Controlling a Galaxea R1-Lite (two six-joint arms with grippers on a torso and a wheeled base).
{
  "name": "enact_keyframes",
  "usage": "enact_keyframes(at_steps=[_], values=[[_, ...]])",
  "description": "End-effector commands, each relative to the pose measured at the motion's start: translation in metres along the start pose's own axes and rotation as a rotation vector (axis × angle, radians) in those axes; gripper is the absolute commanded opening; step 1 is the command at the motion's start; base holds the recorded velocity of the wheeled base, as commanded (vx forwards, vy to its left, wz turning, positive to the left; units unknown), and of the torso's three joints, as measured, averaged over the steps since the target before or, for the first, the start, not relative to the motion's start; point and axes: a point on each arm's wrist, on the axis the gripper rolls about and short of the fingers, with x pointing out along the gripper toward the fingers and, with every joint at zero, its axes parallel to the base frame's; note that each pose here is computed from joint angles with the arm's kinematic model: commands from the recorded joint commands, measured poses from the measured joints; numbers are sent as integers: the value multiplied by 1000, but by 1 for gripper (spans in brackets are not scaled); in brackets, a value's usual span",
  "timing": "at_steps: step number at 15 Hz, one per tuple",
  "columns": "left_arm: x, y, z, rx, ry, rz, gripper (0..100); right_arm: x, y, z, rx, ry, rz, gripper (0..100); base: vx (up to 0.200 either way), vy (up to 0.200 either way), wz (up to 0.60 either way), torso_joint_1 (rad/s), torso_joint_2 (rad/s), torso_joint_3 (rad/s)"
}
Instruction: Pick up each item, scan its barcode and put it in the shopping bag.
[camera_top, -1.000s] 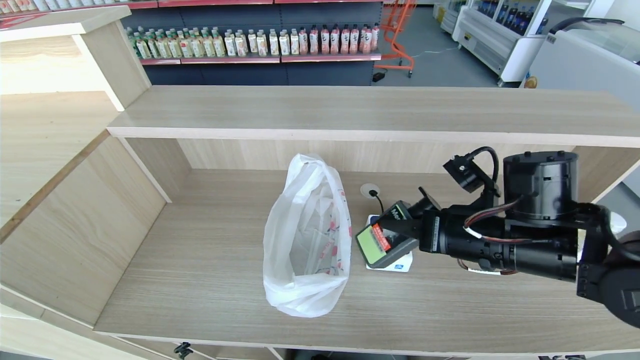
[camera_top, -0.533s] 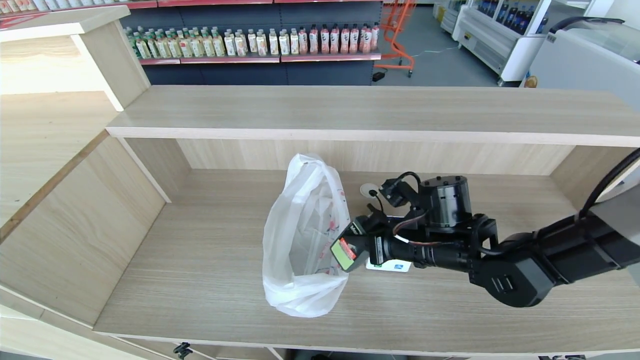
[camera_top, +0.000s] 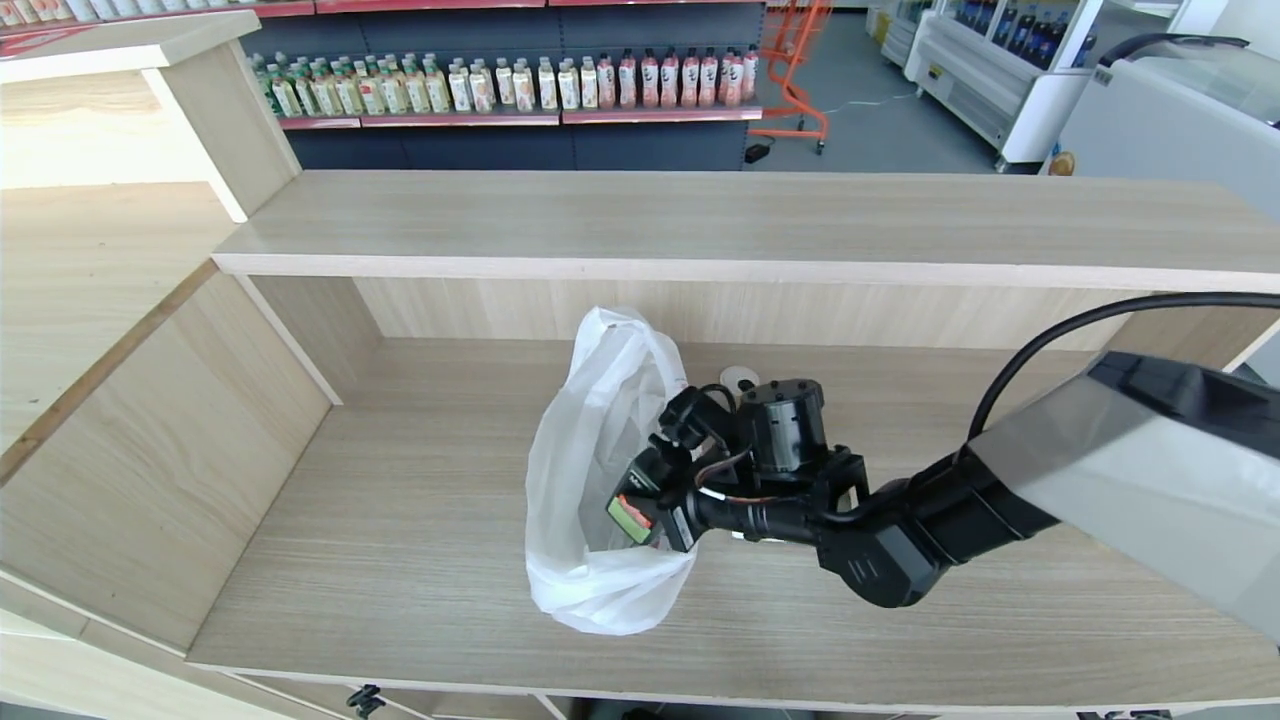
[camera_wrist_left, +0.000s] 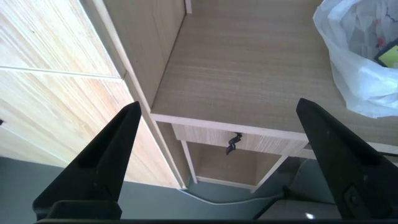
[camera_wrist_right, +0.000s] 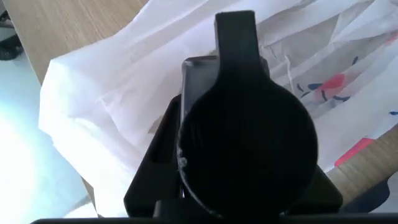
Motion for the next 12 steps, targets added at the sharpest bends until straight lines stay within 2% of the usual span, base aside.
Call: enact_keyframes(at_steps=[1, 4, 5, 7, 10, 11, 12], values=[[0, 0, 0, 0, 0, 1, 100, 14, 1, -23, -85, 59, 15, 0, 0, 0, 0, 0, 0, 0], [0, 0, 0, 0, 0, 1, 100, 17, 4, -25, -130, 60, 24, 0, 0, 0, 0, 0, 0, 0], [0, 0, 0, 0, 0, 1, 100, 16, 4, -24, -130, 56, 23, 100, 0, 0, 0, 0, 0, 0], [0, 0, 0, 0, 0, 1, 100, 10, 2, -13, -81, 13, 9, 100, 0, 0, 0, 0, 0, 0], [0, 0, 0, 0, 0, 1, 100, -25, 0, 36, 253, -111, 2, 100, 0, 0, 0, 0, 0, 0], [0, 0, 0, 0, 0, 1, 100, -49, -7, 52, 388, -141, -1, 100, 0, 0, 0, 0, 0, 0], [0, 0, 0, 0, 0, 1, 100, -74, -10, 61, 466, -148, -16, 100, 0, 0, 0, 0, 0, 0]])
